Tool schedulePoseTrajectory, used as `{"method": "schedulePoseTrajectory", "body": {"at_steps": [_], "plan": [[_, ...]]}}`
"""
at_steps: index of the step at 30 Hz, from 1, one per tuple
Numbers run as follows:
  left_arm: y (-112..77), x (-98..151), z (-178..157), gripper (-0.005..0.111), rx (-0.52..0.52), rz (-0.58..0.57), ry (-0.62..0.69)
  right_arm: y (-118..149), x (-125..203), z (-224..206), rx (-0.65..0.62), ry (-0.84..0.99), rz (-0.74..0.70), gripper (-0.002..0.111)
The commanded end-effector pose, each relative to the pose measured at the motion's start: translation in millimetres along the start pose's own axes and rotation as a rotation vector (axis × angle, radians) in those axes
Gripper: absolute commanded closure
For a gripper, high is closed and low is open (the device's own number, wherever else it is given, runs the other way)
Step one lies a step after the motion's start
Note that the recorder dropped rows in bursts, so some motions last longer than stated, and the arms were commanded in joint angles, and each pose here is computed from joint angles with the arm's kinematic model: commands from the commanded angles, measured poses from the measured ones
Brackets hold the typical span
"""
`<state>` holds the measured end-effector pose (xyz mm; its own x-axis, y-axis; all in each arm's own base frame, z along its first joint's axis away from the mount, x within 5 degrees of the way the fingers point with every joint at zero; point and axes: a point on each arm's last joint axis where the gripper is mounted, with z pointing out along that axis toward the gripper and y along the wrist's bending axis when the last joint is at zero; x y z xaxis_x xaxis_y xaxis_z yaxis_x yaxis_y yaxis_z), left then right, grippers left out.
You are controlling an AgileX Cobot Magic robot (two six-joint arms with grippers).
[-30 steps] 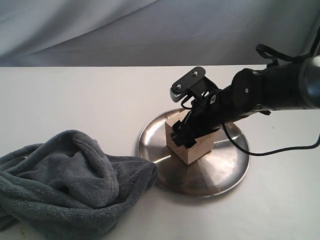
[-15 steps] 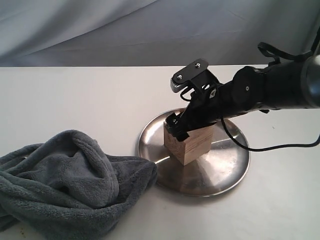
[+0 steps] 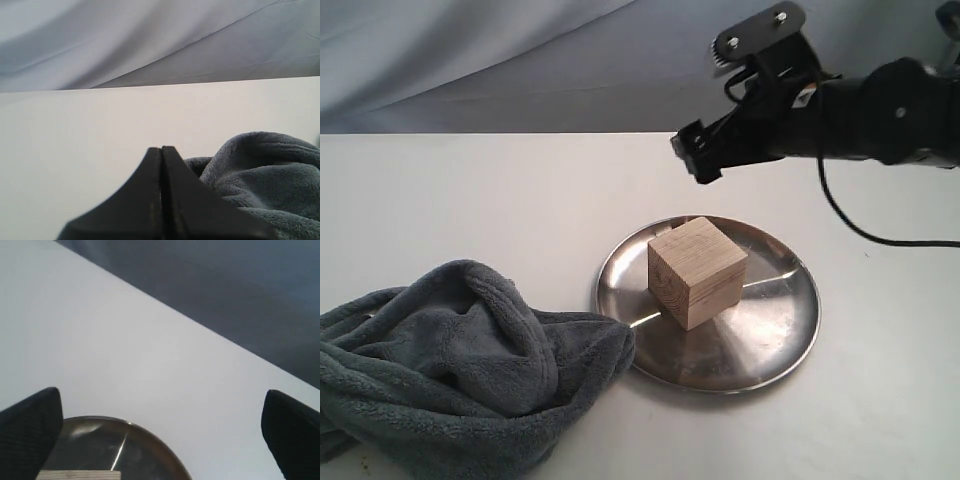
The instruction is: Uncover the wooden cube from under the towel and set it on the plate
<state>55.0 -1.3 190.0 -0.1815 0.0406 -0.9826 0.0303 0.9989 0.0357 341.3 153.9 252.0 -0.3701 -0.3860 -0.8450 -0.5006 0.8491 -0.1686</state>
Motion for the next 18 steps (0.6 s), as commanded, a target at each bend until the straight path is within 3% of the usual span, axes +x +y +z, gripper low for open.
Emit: {"method": "schedulePoseTrajectory", "body": {"at_steps": [1,5,10,18], "plan": [[-0.3,1.0,0.2,0.107,0.005,-0.002,-0.004,-24.5,-13.5,-29.2,0.047,-0.036,0.059,0.016],[-0.3,1.0,0.2,0.107,0.005,-0.002,-0.004,-42.3,-15.6,-52.8,0.107,-0.079,0.081,0.038],[-0.3,1.0,0.2,0.107,0.005,0.0,-0.004,-52.4,-1.4,-77.4,0.17,-0.105,0.101,0.053],[-0.3,1.0,0.2,0.107,0.005,0.0,-0.004,-46.3,34.1,-112.7,0.256,-0.178,0.101,0.09]]}}
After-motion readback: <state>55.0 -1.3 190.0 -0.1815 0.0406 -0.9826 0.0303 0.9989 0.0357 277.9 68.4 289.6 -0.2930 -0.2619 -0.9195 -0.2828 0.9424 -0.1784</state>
